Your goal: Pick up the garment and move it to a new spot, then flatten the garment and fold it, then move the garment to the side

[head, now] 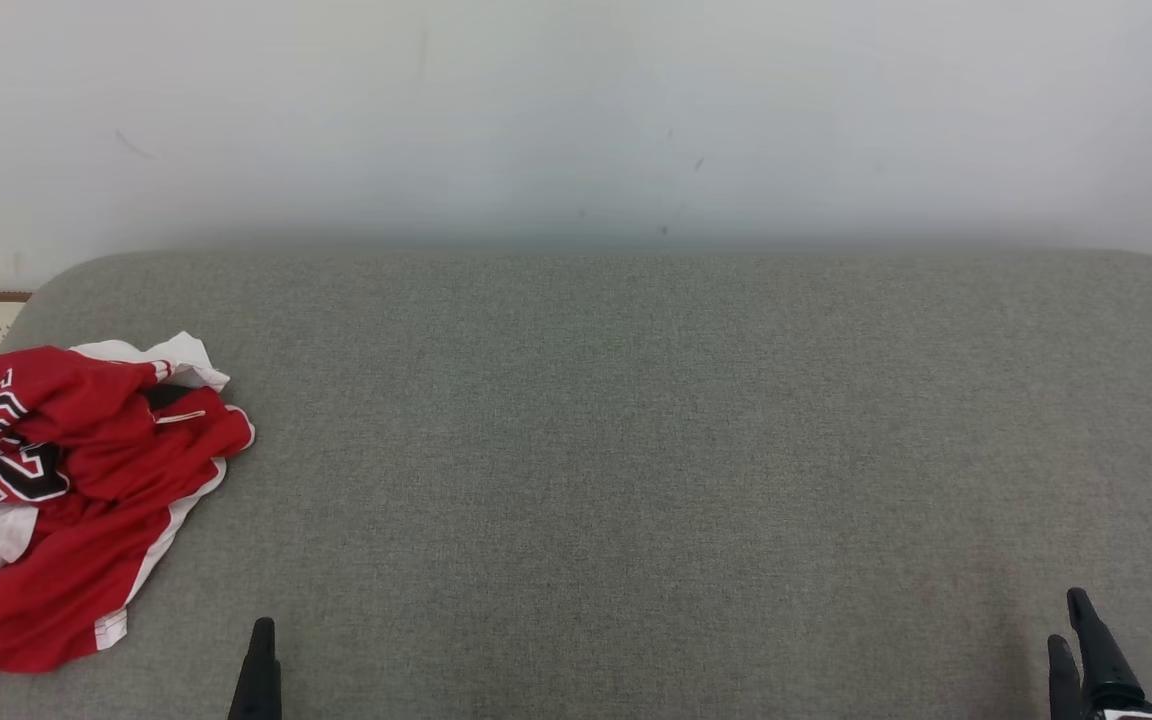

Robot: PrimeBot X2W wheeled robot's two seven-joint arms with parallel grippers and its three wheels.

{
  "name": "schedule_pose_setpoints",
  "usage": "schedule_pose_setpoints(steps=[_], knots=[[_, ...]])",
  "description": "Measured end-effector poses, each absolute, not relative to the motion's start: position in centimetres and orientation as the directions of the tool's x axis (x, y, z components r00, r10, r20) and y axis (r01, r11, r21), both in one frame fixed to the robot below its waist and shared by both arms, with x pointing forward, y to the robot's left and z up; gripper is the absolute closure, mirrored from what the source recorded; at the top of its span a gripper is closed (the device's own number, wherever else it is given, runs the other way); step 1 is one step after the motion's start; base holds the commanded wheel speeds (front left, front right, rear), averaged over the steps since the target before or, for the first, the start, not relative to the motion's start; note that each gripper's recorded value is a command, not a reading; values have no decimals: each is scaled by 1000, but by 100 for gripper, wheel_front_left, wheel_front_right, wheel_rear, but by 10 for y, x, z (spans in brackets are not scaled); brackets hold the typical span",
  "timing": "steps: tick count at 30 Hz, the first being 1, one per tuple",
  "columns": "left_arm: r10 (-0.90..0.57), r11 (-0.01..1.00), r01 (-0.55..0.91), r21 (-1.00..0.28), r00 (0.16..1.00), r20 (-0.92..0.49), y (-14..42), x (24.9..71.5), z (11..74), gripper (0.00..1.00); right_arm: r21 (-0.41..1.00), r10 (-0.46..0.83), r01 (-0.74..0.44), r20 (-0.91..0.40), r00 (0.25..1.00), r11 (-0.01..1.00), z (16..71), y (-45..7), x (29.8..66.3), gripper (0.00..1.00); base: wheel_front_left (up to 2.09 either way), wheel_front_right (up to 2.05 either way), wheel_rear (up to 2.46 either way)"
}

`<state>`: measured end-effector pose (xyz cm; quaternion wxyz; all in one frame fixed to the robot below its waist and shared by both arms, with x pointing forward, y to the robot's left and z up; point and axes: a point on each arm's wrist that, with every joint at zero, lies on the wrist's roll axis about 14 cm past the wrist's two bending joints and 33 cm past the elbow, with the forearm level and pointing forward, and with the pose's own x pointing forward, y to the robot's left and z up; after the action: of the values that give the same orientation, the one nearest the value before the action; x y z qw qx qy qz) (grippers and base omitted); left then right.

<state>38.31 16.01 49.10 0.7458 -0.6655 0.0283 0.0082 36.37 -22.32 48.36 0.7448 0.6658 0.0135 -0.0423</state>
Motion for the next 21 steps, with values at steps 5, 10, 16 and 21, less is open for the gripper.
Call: schedule_pose_setpoints(steps=[5, 10, 16, 21], knots=[[-17, 206, -28, -978, 999, -32, 161, 385, 500, 0, 975, -22, 74, -71, 997, 210, 487, -213, 368, 0, 0, 0, 0], [-14, 312, -14, -950, 1000, -20, 161, 386, 508, 0, 946, 0, 59, -62, 998, 318, 492, -203, 372, 0, 0, 0, 0], [-6, 449, -3, -894, 1000, -6, 160, 386, 515, 0, 894, 27, 39, -57, 998, 446, 495, -191, 375, 0, 0, 0, 0], [7, 563, -8, -826, 1000, -5, 161, 384, 515, 0, 831, 48, 6, -40, 998, 557, 501, -183, 379, 0, 0, 0, 0]])
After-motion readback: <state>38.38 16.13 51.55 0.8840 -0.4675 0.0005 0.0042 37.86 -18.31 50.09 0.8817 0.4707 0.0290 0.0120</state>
